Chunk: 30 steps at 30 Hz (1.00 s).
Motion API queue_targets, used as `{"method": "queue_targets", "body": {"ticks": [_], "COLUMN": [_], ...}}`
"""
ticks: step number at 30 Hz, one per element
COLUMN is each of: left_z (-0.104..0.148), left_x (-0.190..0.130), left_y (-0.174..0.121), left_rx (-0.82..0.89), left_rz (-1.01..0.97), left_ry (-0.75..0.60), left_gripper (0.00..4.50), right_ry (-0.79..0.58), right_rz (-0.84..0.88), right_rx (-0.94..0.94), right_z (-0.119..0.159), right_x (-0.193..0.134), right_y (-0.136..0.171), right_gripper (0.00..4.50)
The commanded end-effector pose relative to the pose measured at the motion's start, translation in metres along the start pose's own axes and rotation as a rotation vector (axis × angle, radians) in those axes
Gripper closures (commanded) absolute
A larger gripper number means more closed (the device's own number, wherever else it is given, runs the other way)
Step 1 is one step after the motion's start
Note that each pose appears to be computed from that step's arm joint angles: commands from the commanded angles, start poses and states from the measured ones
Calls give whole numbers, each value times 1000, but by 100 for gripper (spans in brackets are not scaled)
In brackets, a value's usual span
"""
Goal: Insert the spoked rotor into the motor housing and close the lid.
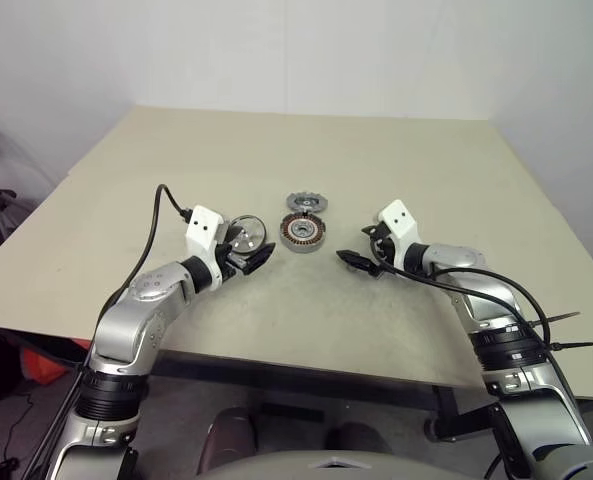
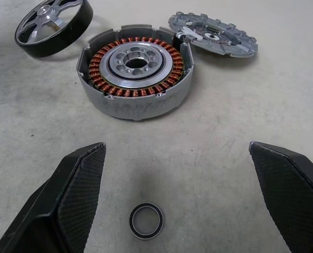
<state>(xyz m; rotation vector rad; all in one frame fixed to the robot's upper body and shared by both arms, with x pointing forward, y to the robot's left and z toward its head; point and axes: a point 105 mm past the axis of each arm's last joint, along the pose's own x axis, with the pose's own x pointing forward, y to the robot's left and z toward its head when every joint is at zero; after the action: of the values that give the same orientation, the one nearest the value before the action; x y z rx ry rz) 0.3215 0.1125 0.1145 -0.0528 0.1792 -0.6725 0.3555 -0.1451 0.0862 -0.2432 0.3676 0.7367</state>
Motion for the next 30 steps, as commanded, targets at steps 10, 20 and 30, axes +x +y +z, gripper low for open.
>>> {"method": "queue_targets", "body": {"ticks": [10,20,30], "left_z": [14,13,9], "left_x": [0,-1,0], "left_y": [-3,-4,-8], "left_rx": [41,43,36], "left_rz": [-20,-18,-22], "left_ry": [-44,-44,-32], "left_gripper": [5,5,5], "right_ry": [-59,-64,-43], "right_rz": [-9,-8,3], "right_rx": [-31,-26,-22], "right_z": [17,20,11], "right_x": [-3,0,-2], "right_y": [-2,-1,4], "right_gripper": [0,0,0]}}
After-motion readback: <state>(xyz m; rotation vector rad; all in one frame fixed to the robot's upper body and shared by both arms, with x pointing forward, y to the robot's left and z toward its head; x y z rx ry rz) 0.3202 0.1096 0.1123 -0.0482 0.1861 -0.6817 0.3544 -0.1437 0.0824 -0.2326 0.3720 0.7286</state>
